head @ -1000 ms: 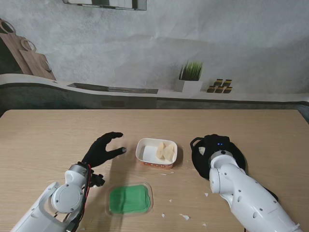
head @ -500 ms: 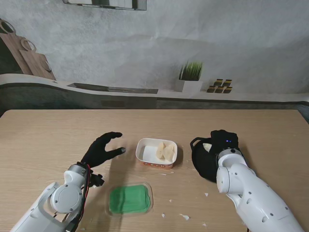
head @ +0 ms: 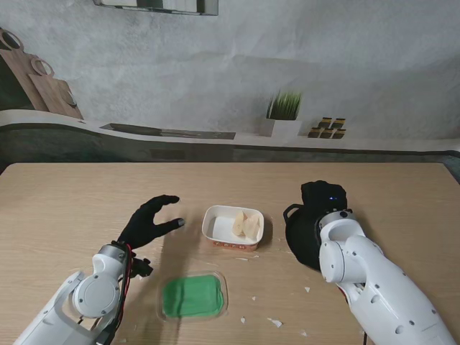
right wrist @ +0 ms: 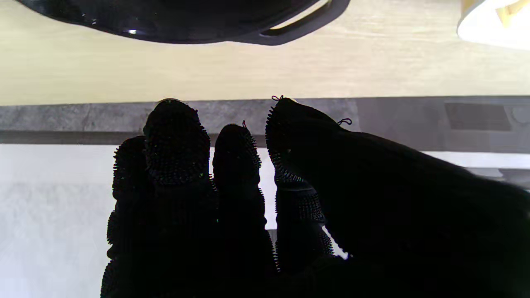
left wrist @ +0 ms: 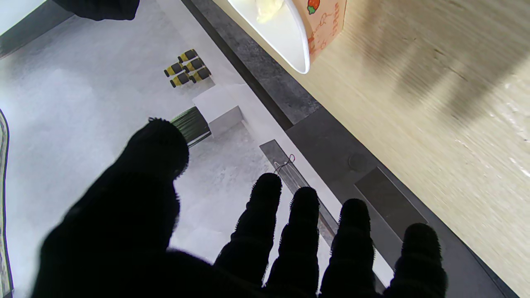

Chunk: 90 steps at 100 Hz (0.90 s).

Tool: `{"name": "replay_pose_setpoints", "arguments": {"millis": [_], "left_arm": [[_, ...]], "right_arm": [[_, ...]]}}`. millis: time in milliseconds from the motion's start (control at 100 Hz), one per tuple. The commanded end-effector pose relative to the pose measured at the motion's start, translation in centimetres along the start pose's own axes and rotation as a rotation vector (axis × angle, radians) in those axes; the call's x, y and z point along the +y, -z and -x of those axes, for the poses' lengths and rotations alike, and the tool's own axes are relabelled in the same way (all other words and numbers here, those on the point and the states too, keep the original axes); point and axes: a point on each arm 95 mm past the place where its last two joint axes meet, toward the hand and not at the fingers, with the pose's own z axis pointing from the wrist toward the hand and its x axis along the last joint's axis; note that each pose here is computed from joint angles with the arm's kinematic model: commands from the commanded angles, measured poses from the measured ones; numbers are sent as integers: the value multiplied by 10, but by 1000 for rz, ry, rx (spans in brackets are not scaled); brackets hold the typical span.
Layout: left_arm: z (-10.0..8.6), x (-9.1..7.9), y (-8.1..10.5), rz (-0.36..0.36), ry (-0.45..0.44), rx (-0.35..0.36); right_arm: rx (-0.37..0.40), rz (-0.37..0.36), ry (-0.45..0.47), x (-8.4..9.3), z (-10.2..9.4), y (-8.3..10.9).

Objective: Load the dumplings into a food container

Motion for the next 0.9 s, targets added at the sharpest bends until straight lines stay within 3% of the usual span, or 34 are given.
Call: {"name": "replay_pose_setpoints", "arguments": {"millis": [0,110,270,360,590,890], "left_arm": [[0,2,1,12,9,1],[0,0,0,7,13,3],[0,0,0,7,9,5],[1,0,0,12,5,5],[2,3,-1,25,1,0],[3,3,-1,26,3,-9]], "right_arm": [[17,-31,24,-4,4,4],[23,-89,90,-7,20,6],[174,-140,107,-12,51,1],[216,-161,151,-17,67,1],[191,-195,214,-38,85,-1],[163,-213,231,-52,86,-4]]}}
